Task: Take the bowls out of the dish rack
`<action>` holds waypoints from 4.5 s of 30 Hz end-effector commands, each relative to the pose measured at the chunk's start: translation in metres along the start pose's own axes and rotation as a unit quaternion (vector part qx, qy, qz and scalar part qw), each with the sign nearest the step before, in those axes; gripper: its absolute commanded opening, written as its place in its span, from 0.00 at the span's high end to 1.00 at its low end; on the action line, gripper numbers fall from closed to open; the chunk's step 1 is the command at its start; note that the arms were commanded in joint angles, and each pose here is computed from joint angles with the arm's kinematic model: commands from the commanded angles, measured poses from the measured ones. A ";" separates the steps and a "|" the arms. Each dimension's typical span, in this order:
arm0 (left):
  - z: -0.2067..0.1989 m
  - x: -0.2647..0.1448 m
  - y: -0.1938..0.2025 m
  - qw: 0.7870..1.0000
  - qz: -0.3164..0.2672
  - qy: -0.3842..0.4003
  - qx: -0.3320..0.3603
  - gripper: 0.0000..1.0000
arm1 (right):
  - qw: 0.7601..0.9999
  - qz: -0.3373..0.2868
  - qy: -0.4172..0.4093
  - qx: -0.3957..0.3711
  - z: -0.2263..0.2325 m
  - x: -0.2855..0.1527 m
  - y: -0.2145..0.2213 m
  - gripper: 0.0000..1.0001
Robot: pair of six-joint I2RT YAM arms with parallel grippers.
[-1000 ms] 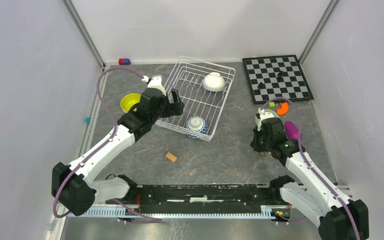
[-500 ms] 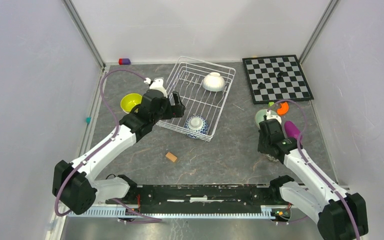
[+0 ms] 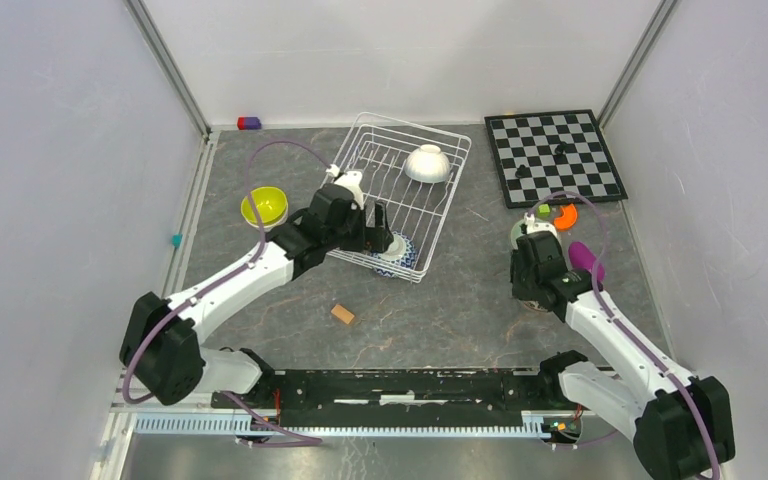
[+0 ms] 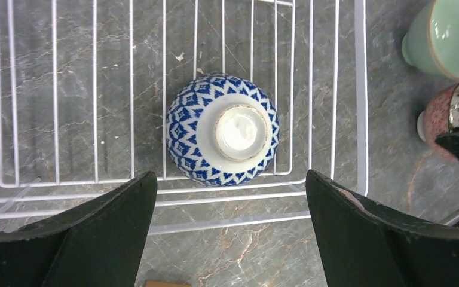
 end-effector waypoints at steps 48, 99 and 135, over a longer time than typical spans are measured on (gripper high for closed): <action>-0.008 0.067 -0.006 0.997 0.067 -0.044 0.013 0.72 | 0.880 -0.131 -0.450 -0.079 0.135 -0.093 -0.099 0.39; 0.012 0.001 -0.061 0.930 -0.086 0.283 -0.218 0.34 | 0.812 -0.054 -0.580 -0.028 0.246 -0.068 -0.087 1.00; 0.029 -0.031 -0.059 0.964 -0.112 0.159 -0.180 0.27 | 0.989 -0.004 0.120 -0.088 0.026 -0.066 -0.049 1.00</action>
Point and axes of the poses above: each gripper's point midway between its finger pads, its own x axis out along the fingers, its own z axis along the line the jaws close on, y = z × x, the point moved 6 cm from there along -x, back along the fingers, and after that the axes turned 12 degrees about x, right-handed, at the moved point
